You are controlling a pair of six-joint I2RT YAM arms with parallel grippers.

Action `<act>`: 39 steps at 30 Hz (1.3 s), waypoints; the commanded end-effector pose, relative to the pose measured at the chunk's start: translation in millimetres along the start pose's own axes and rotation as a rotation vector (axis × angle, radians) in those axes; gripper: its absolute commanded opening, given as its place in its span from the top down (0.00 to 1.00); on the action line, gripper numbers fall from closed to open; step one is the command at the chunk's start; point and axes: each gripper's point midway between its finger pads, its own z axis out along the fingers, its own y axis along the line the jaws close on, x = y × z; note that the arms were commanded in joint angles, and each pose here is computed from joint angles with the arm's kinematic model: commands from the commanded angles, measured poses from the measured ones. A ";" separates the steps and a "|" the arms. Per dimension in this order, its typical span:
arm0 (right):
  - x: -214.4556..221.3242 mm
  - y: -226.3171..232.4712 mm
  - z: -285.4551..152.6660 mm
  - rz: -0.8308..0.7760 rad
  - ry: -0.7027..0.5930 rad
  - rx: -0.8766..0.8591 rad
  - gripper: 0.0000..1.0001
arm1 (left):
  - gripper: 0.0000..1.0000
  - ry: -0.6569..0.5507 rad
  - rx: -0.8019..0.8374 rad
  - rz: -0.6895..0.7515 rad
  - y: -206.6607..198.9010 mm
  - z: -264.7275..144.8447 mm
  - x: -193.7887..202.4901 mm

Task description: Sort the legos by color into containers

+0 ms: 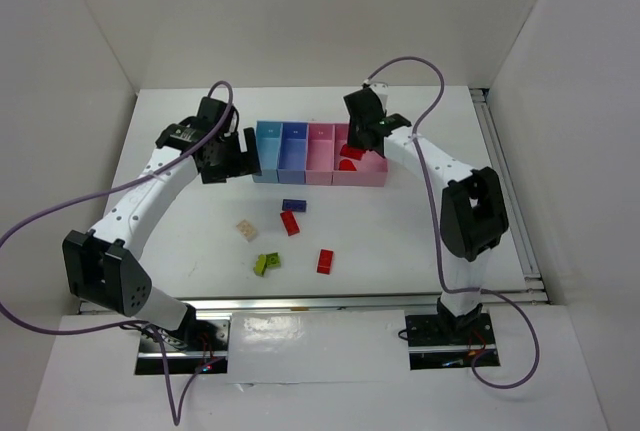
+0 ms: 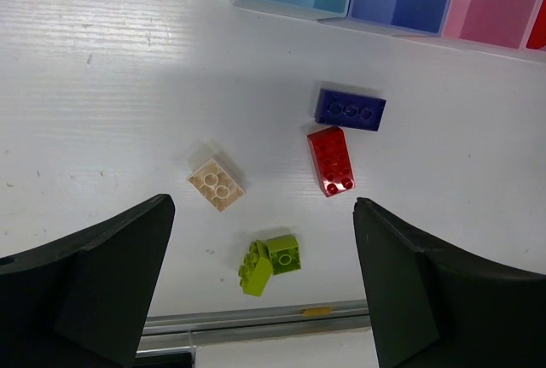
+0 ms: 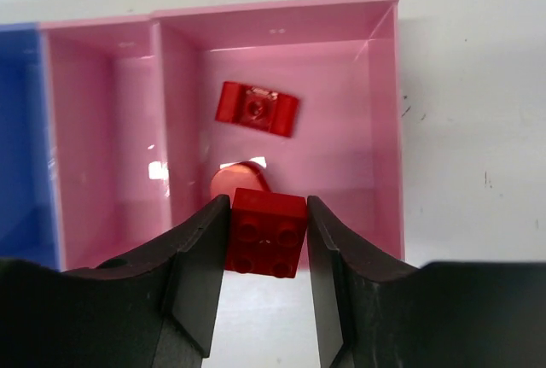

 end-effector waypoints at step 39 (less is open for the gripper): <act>207.8 185.6 -65.9 -0.397 0.189 -0.447 0.12 | 0.00 -0.023 -0.068 -0.050 37.2 -16.7 27.4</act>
